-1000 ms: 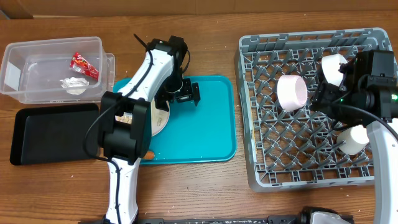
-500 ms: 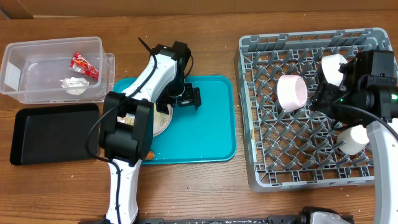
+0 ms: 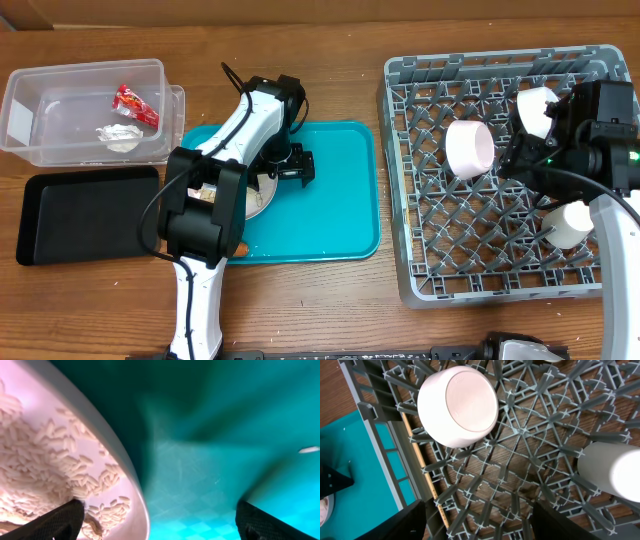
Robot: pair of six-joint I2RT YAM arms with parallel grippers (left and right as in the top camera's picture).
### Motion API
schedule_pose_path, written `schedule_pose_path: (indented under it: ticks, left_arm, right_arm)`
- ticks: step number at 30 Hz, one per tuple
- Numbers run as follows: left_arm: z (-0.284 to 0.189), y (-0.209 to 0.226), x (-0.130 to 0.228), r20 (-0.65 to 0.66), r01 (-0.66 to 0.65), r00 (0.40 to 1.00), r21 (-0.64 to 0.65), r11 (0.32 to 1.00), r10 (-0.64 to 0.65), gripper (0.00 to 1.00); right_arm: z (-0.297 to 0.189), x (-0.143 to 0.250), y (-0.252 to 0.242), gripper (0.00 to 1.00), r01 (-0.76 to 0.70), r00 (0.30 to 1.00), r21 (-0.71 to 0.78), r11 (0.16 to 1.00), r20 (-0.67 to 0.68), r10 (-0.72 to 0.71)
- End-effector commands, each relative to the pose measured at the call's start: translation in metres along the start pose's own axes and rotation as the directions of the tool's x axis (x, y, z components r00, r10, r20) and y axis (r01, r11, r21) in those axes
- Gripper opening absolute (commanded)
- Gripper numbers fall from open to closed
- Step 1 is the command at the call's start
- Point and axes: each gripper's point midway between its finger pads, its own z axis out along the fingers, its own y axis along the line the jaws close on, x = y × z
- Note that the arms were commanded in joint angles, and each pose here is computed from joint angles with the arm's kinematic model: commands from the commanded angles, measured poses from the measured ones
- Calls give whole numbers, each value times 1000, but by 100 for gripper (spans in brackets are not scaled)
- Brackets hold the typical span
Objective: Sort waste into correct bins and load items into the dishwasher
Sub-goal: 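Hold the plate rim with the left gripper and lift the plate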
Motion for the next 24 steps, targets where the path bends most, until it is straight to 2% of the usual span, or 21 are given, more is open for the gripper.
schedule_pose_path:
  ticks: [1, 8, 17, 24]
  left_arm:
    - [24, 5, -3, -10, -15, 1000, -47, 999, 14, 98]
    - [24, -7, -1, -25, -14, 1000, 23, 1000, 15, 99]
    - [24, -6, 2, -36, -15, 999, 17, 1000, 15, 99]
    - [21, -5, 4, -46, -14, 999, 13, 1000, 15, 94]
  right_arm:
    - [0, 0, 1, 70, -5, 1000, -9, 1000, 2, 5]
    - [0, 0, 1, 70, -5, 1000, -9, 1000, 2, 5]
    - [0, 0, 1, 70, -5, 1000, -9, 1000, 2, 5]
    - [0, 0, 1, 70, -5, 1000, -9, 1000, 3, 5]
